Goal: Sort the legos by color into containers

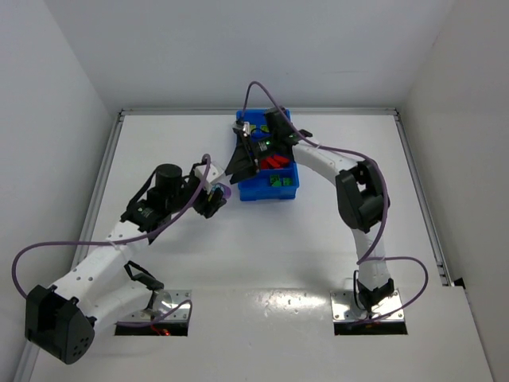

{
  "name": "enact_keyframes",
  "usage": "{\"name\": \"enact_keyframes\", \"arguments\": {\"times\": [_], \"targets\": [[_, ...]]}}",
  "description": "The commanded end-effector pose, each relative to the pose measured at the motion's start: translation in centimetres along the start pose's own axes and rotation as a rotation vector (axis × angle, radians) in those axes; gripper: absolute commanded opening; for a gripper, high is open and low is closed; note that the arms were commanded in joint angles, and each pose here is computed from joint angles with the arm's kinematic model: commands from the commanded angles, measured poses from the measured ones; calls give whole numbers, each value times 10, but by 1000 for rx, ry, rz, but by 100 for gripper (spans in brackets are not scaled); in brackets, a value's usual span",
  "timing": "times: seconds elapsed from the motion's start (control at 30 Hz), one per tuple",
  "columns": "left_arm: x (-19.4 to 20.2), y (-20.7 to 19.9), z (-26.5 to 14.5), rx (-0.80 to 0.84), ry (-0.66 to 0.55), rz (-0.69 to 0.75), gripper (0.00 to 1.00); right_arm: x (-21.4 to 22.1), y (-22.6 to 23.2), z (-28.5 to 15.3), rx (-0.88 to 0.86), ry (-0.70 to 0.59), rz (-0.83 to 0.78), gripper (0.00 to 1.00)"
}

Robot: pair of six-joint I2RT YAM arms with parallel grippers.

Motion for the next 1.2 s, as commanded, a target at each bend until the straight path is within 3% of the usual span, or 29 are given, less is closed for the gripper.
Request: {"name": "enact_keyframes", "arguments": {"times": [0.0, 0.43, 0.5, 0.63, 0.67, 0.73, 0.83, 0.93, 0.97, 1.0, 1.07, 1.17], "targets": [[-28, 12, -4, -39, -85, 42, 28, 2, 3, 9, 22, 8, -40, 79], [-24, 16, 4, -46, -60, 53, 28, 15, 5, 30, -1, 83, -58, 78], [-25, 19, 5, -55, -53, 61, 28, 19, 7, 34, -1, 93, -69, 72], [-23, 22, 7, -63, -49, 57, 28, 21, 4, 33, -5, 102, -58, 46], [-23, 22, 7, -63, -49, 57, 28, 21, 5, 34, -7, 101, -67, 30], [-23, 22, 7, -63, -49, 57, 28, 23, 3, 33, -11, 109, -58, 13], [-24, 24, 7, -75, -52, 60, 28, 26, 3, 37, -22, 127, -60, 3], [-24, 24, 7, -75, -52, 60, 42, 27, 9, 36, -40, 137, -89, 0], [-22, 22, 6, -67, -39, 55, 50, 26, 9, 36, -43, 135, -101, 0], [-20, 19, 6, -49, -33, 39, 66, 26, 9, 36, -43, 135, -101, 0], [-18, 10, 6, 19, -22, 11, 78, 23, 13, 32, -49, 122, -129, 0], [-23, -4, 2, 111, -63, -22, 85, 21, 23, 31, -57, 117, -165, 0]]}}
Point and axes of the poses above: each gripper's point midway between its finger pads, its own z axis out along the fingers, its own y axis along the line the jaws close on, x = y × z, the point moved 6 cm from there along -z, back along the fingers, and after that the axes turned 14 degrees about z, right-handed, at the moved point
